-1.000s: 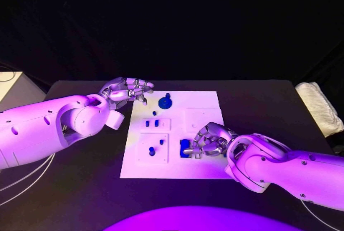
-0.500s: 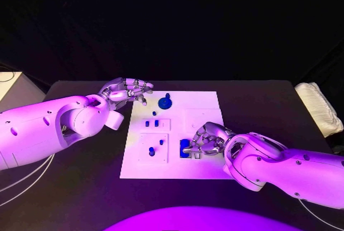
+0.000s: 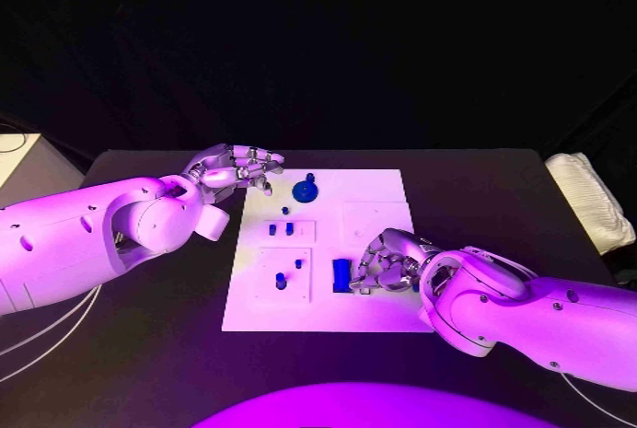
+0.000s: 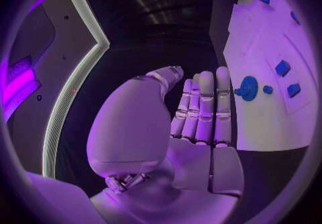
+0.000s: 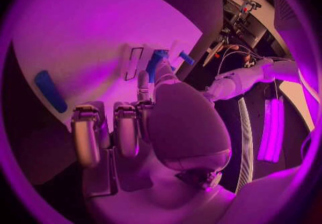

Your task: Assemble the parts on the task board

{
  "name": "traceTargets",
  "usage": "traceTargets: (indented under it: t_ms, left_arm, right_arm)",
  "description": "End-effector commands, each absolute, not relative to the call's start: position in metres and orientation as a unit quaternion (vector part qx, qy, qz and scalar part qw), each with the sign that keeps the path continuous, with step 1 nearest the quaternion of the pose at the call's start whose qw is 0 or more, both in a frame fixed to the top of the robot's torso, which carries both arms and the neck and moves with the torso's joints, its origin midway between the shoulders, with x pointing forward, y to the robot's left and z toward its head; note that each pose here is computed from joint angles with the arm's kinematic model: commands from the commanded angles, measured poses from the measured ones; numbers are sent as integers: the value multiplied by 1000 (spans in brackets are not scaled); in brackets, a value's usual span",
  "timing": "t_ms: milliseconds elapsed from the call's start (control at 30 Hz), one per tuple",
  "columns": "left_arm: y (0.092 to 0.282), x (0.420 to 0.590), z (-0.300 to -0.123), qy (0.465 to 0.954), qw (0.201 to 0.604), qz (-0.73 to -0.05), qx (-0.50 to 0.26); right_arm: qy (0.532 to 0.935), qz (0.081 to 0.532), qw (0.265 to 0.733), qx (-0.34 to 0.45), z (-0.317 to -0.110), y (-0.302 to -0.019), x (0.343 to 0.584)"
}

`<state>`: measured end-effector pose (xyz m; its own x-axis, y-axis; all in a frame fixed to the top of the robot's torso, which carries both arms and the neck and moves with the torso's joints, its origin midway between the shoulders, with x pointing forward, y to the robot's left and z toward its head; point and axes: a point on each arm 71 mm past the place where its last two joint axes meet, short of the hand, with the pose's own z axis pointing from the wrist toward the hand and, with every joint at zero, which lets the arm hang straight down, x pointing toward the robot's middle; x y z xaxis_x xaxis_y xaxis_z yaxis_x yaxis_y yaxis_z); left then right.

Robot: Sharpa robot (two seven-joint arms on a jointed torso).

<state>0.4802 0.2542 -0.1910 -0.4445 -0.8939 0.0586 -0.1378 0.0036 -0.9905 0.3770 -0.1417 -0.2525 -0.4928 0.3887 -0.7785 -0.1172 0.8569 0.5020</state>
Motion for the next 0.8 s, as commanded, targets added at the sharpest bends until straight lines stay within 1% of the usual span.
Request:
traceTargets:
  t_ms: [33, 233, 433, 667, 800]
  left_arm:
    - [253, 480, -190, 626, 324, -580, -408]
    - [252, 480, -190, 626, 323, -580, -408]
    - [253, 480, -190, 626, 324, -580, -409]
    - [253, 480, -191, 626, 324, -580, -409]
    - [253, 480, -191, 625, 324, -580, -409]
  right_arm:
    - [824, 249, 505, 63, -252, -142, 376]
    - [821, 255, 507, 65, -251, -141, 376]
    - [810, 268, 516, 79, -248, -146, 375]
    - [792, 286, 528, 111, -236, -169, 375]
    - [787, 282, 534, 124, -229, -186, 376]
